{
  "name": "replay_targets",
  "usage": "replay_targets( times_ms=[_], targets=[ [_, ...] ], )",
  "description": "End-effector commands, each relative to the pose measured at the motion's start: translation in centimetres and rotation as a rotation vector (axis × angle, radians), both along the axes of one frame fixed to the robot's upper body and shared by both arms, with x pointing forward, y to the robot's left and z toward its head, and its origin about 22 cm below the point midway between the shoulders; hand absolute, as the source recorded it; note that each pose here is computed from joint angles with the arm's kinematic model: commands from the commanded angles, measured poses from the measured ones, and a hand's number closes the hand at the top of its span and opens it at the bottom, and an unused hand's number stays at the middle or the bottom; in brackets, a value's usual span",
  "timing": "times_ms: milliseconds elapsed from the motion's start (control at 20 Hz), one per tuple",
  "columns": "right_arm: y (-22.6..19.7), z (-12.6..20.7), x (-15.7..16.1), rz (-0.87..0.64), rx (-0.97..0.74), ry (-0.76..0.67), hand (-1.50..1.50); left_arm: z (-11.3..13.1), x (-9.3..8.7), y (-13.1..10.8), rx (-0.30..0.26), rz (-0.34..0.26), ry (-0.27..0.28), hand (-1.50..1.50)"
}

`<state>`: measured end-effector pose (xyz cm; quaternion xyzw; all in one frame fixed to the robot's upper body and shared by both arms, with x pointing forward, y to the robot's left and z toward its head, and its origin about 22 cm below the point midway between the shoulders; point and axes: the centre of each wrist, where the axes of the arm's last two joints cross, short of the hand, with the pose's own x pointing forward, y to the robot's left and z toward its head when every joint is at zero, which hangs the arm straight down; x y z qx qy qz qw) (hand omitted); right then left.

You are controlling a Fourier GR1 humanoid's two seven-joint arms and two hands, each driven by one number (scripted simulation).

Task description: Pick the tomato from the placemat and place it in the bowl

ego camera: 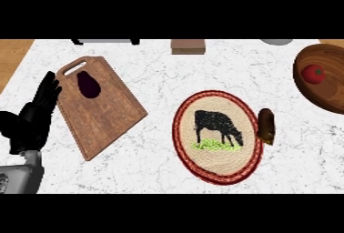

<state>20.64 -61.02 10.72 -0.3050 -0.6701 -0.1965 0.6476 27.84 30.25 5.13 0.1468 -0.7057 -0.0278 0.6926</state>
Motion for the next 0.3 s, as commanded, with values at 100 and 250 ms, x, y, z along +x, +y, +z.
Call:
replay_targets(
  times_ms=[100, 250],
  targets=[
    [-2.4, 1.9, -4.2, 0.061, 0.018, -0.073, -1.5, 1.9, 0.1, 1.4, 0.008, -0.014, -0.005, 0.0],
    [-2.6, 1.8, -4.8, 0.08, 0.028, -0.104, -1.5, -1.3, -0.7, -0.1, -0.004, -0.007, 0.008, 0.0]
  ],
)
